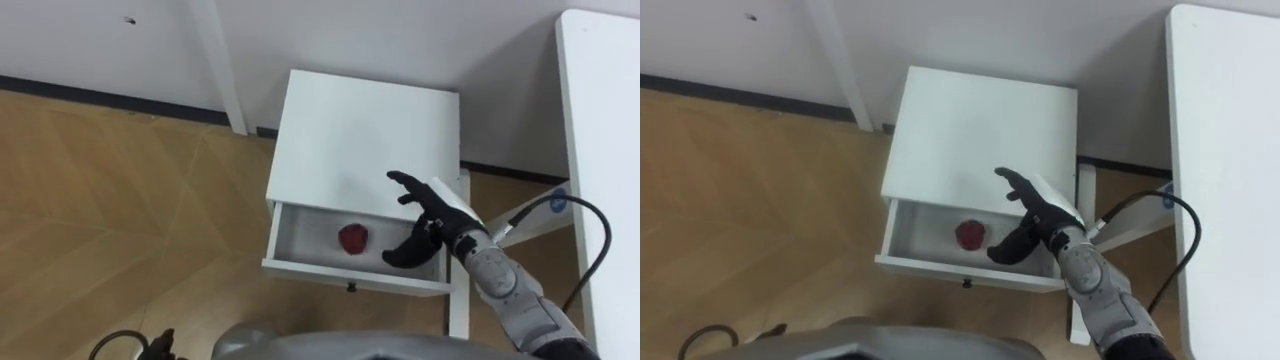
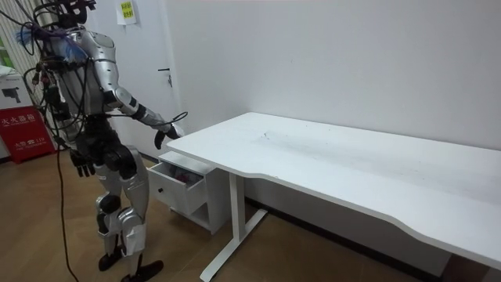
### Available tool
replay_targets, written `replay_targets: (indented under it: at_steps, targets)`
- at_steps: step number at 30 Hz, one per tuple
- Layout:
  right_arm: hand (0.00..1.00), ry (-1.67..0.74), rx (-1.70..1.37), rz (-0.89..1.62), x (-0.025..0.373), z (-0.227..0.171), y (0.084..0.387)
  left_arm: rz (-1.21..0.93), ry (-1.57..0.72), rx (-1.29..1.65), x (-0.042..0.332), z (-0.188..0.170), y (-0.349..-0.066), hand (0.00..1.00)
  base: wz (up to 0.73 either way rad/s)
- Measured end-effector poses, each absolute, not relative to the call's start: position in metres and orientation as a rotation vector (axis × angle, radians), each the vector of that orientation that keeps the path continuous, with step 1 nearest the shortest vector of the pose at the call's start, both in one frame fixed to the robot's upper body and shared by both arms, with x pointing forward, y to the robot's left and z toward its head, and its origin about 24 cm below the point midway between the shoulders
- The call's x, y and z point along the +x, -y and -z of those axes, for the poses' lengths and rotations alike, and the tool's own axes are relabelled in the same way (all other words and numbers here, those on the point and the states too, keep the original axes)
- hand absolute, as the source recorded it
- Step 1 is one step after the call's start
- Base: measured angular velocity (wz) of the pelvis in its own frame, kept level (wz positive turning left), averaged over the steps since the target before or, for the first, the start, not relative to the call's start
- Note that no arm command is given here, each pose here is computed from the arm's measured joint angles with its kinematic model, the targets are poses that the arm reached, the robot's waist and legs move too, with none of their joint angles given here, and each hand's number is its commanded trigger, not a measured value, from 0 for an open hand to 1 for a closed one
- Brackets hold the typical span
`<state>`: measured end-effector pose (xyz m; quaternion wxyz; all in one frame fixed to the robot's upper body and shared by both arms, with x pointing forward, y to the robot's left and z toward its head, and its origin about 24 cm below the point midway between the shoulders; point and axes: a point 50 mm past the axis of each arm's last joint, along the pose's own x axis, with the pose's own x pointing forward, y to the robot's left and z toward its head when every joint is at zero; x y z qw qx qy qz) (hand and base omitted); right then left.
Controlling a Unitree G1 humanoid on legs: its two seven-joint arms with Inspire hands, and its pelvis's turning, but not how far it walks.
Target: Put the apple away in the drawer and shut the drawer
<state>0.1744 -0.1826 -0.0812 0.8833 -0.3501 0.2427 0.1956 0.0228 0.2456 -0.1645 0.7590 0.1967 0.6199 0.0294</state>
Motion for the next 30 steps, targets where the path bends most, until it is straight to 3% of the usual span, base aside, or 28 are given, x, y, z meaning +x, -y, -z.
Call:
replay_targets:
  at_steps: [12,18,23,30]
  targets:
    - [0.0,-0.539,-0.659,-0.328,0.171,0.088,0.189,-0.116,-1.379,0.434,0.015,0.166,-0.246,0.0,-0.01]
    - [0.0,-0.76,-0.531,-0.036,0.142,0.118,0.231,-0.142,-1.383,0.412,0.012,0.166,-0.246,0.0,0.11]
    - [0.0,-0.991,-0.461,0.326,0.085,0.132,0.284,-0.196,-1.362,0.408,0.024,0.165,-0.252,0.0,0.15]
    - [0.0,-1.099,-0.503,0.32,0.064,0.141,0.287,-0.229,-1.388,0.428,0.03,0.163,-0.261,0.0,-0.28]
